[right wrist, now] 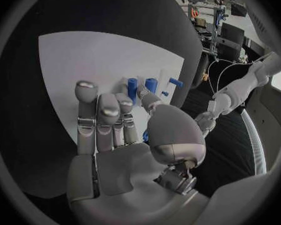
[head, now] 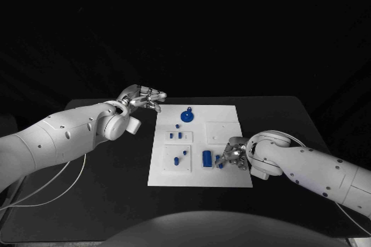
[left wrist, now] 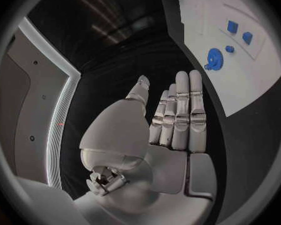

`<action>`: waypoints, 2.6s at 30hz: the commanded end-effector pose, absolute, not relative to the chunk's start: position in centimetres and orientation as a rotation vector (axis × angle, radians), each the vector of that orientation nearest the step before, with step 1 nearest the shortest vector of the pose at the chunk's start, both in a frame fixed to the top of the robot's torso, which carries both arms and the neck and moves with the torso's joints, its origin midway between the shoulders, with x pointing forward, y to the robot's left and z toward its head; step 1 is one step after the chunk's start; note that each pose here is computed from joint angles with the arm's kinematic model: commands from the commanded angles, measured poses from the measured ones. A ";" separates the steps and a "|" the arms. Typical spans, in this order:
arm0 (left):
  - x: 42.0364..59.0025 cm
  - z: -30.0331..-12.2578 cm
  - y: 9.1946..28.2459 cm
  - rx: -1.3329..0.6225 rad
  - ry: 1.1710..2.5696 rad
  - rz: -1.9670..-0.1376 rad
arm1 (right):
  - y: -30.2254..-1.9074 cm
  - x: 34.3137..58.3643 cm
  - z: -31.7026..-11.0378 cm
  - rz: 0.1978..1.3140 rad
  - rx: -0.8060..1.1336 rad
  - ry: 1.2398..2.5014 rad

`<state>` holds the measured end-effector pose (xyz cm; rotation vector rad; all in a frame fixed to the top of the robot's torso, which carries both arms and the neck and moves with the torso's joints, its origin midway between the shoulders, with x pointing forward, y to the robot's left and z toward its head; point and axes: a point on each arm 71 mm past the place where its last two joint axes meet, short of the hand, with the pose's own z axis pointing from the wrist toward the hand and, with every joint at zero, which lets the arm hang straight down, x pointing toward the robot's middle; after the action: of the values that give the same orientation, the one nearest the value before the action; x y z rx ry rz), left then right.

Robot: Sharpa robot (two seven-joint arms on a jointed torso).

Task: Assemble the parts on the task board

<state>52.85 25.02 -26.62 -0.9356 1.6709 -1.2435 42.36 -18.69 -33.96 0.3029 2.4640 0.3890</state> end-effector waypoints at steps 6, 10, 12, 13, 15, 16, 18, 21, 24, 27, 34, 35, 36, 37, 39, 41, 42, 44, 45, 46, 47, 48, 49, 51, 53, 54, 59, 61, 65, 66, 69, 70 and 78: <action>52.8 -26.6 24.7 -0.928 1.677 -1.263 | -18.2 42.4 -33.9 0.421 0.296 2.447; 52.8 -26.6 24.8 -0.928 1.677 -1.262 | -18.2 42.4 -33.8 0.432 0.296 2.443; 52.8 -26.6 24.8 -0.928 1.677 -1.262 | -18.2 42.3 -33.8 0.438 0.296 2.443; 52.8 -26.6 24.8 -0.928 1.677 -1.262 | -18.2 42.3 -33.8 0.441 0.297 2.444; 52.8 -26.6 24.8 -0.928 1.677 -1.261 | -18.3 42.2 -33.7 0.448 0.296 2.446; 52.8 -26.6 24.8 -0.929 1.677 -1.261 | -18.4 42.2 -33.7 0.450 0.295 2.447; 52.8 -26.6 24.8 -0.929 1.677 -1.260 | -18.6 42.1 -33.6 0.455 0.292 2.450; 52.8 -26.6 24.9 -0.929 1.677 -1.259 | -18.9 42.0 -33.6 0.461 0.288 2.457; 52.8 -26.6 24.9 -0.930 1.677 -1.258 | -19.2 41.9 -33.5 0.465 0.282 2.465; 52.8 -26.6 24.9 -0.930 1.677 -1.258 | -19.4 41.8 -33.5 0.469 0.274 2.472; 52.8 -26.6 25.0 -0.931 1.676 -1.256 | -19.6 41.4 -33.4 0.483 0.248 2.493; 52.8 -26.6 25.0 -0.930 1.676 -1.257 | -19.7 41.4 -33.4 0.485 0.245 2.495; 52.8 -26.6 25.0 -0.930 1.677 -1.257 | -19.7 41.3 -33.4 0.487 0.242 2.497; 52.8 -26.6 25.0 -0.931 1.677 -1.257 | -19.7 41.2 -33.4 0.489 0.240 2.499; 52.8 -26.6 25.0 -0.931 1.677 -1.256 | -19.7 41.1 -33.4 0.492 0.237 2.501; 52.8 -26.6 25.0 -0.932 1.678 -1.255 | -19.7 41.1 -33.5 0.495 0.235 2.503; 52.8 -26.6 25.0 -0.932 1.678 -1.254 | -19.7 41.0 -33.5 0.497 0.234 2.504; 52.8 -26.6 25.0 -0.932 1.679 -1.254 | -19.6 41.0 -33.5 0.498 0.232 2.507; 52.8 -26.6 25.0 -0.932 1.679 -1.254 | -19.6 41.0 -33.5 0.498 0.232 2.508; 52.8 -26.6 25.0 -0.932 1.680 -1.254 | -19.6 41.0 -33.5 0.497 0.231 2.509; 52.8 -26.6 25.0 -0.932 1.680 -1.254 | -19.6 41.0 -33.6 0.495 0.231 2.509; 52.8 -26.6 25.0 -0.932 1.680 -1.255 | -19.7 41.0 -33.6 0.492 0.230 2.510; 52.8 -26.6 25.0 -0.932 1.680 -1.255 | -19.7 41.0 -33.6 0.488 0.230 2.509; 52.8 -26.6 25.0 -0.932 1.680 -1.255 | -19.7 41.0 -33.7 0.482 0.231 2.507; 52.8 -26.6 24.9 -0.932 1.680 -1.255 | -19.8 41.1 -33.7 0.473 0.234 2.504; 52.8 -26.6 24.9 -0.932 1.680 -1.255 | -19.8 41.1 -33.7 0.469 0.235 2.502; 52.8 -26.6 24.9 -0.932 1.680 -1.256 | -19.8 41.1 -33.8 0.458 0.238 2.495; 52.8 -26.6 24.9 -0.932 1.680 -1.255 | -19.7 41.2 -33.8 0.457 0.239 2.493; 52.8 -26.6 24.9 -0.932 1.680 -1.256 | -19.7 41.2 -33.9 0.456 0.243 2.489; 52.8 -26.6 24.9 -0.932 1.680 -1.256 | -19.6 41.2 -33.9 0.456 0.246 2.487; 52.8 -26.6 24.9 -0.932 1.680 -1.256 | -19.6 41.3 -33.9 0.453 0.253 2.481; 52.8 -26.6 24.9 -0.932 1.680 -1.256 | -19.6 41.3 -33.9 0.452 0.256 2.479; 52.8 -26.6 24.9 -0.932 1.681 -1.257 | -19.6 41.6 -34.1 0.434 0.274 2.470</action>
<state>52.86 25.16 -26.68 -0.9401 1.6764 -1.2369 41.53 -19.50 -34.10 0.2744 2.4787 0.4526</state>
